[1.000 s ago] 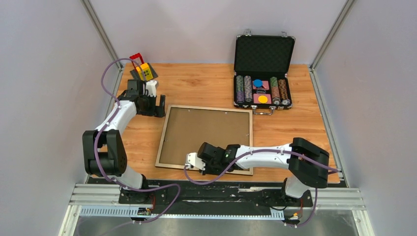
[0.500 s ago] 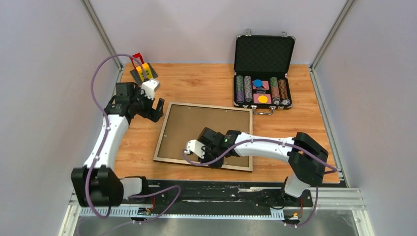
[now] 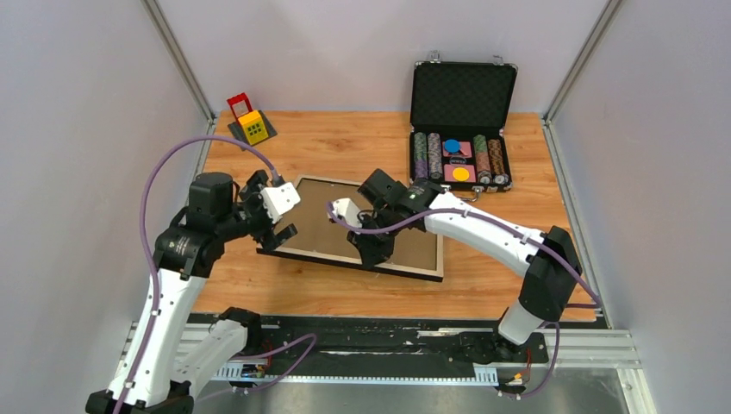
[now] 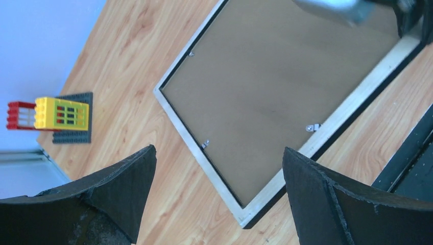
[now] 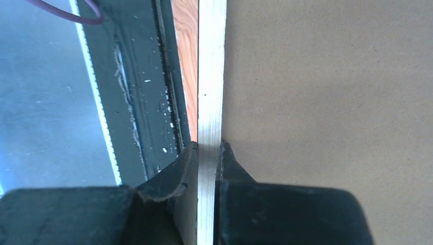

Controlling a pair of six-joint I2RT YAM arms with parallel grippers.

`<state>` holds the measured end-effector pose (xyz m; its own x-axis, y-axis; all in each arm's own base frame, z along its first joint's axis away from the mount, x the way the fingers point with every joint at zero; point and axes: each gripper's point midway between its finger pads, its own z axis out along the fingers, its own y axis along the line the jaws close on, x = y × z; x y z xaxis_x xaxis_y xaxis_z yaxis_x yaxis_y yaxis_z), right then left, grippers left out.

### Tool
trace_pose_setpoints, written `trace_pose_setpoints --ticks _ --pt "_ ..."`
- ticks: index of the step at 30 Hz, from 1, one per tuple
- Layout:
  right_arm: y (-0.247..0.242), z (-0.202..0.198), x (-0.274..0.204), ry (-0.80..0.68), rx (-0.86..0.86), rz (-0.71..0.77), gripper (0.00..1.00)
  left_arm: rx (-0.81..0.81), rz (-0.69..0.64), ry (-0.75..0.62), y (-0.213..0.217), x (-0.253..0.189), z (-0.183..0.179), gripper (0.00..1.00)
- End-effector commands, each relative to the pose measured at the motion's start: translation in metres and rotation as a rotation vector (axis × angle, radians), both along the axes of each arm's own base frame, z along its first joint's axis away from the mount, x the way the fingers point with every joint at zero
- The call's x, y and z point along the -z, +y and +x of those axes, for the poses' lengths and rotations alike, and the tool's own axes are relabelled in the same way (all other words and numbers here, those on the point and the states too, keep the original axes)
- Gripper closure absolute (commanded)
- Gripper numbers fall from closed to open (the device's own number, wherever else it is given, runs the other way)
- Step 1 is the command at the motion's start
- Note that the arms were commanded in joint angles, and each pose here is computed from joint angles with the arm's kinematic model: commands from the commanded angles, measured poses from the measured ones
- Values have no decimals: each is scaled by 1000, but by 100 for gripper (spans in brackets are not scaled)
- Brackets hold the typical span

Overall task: Put the photo into the frame
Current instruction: Turn over the photo frame at the center of the board.

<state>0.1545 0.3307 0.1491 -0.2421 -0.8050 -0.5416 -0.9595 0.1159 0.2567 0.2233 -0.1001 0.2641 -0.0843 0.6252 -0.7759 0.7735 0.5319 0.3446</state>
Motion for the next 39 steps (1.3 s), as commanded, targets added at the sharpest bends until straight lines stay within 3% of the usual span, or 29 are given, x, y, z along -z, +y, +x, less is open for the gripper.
trace_pose_setpoints --ticks 1,12,21,23,29,39 --pt "7 -2 -68 26 -37 172 100 96 69 -42 -8 -8 -9 0" --pt "-3 43 -105 73 58 221 100 359 186 -79 -43 0 -27 0" --pt "-10 55 -116 109 81 242 100 416 359 -98 -53 28 6 2" --pt "-12 59 -117 117 92 246 100 413 388 -102 -54 34 13 5" --pt "-18 67 -122 157 115 272 100 391 392 -131 -64 35 31 27" --pt "-22 78 -129 154 155 279 97 379 408 -133 -69 38 34 56"
